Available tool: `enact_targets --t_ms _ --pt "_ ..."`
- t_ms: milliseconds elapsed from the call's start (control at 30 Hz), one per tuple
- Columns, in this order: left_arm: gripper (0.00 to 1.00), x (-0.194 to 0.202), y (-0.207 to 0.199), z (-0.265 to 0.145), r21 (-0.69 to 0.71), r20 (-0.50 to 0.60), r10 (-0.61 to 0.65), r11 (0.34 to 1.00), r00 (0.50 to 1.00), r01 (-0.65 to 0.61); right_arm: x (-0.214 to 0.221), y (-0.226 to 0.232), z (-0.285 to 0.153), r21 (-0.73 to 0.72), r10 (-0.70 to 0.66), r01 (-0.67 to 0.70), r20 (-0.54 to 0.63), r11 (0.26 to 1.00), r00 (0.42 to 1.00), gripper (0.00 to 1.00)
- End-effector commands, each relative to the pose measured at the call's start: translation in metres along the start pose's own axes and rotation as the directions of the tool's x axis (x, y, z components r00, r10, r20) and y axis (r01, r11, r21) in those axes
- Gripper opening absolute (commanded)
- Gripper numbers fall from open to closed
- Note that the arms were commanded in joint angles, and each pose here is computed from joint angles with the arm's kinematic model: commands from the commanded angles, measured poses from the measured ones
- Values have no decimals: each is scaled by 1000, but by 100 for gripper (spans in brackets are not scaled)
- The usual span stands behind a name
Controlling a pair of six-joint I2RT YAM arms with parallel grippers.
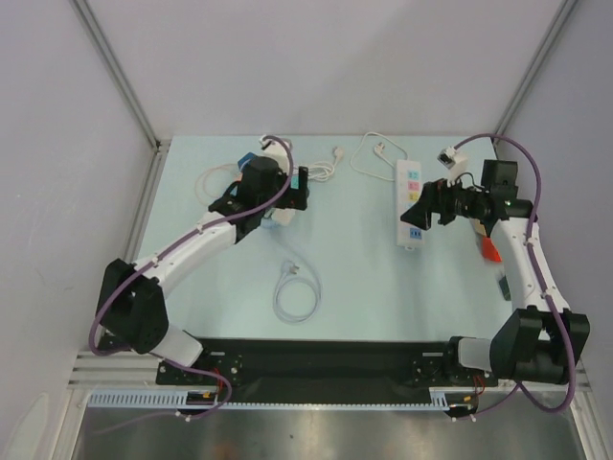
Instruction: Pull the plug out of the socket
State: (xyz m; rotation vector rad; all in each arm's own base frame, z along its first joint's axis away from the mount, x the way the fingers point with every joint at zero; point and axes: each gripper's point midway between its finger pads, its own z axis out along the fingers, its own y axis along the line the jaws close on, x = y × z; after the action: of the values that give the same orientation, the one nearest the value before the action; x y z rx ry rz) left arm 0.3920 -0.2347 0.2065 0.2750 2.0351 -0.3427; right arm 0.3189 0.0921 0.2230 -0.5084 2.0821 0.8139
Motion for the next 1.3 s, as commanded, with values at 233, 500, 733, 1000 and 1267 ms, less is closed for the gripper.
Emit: enact_targets --t_ms 233,500,733,1000,1267 --pt "100 29 93 4 -65 -45 -352 935 935 349 17 -2 23 -42 -11 9 -44 999 999 95" --pt "99 53 126 22 83 -33 -620 780 784 620 20 2 23 -60 -6 4 -38 998 999 95" --pt "94 66 160 40 10 -47 -605 796 795 606 19 3 23 -66 -6 4 -37 998 999 95" --pt "88 69 176 59 -20 -75 -518 855 852 518 21 3 23 -63 -1 -2 -43 998 999 95" --pt "79 66 180 77 23 -123 -423 903 898 429 21 3 22 -62 -4 1 -41 998 999 96"
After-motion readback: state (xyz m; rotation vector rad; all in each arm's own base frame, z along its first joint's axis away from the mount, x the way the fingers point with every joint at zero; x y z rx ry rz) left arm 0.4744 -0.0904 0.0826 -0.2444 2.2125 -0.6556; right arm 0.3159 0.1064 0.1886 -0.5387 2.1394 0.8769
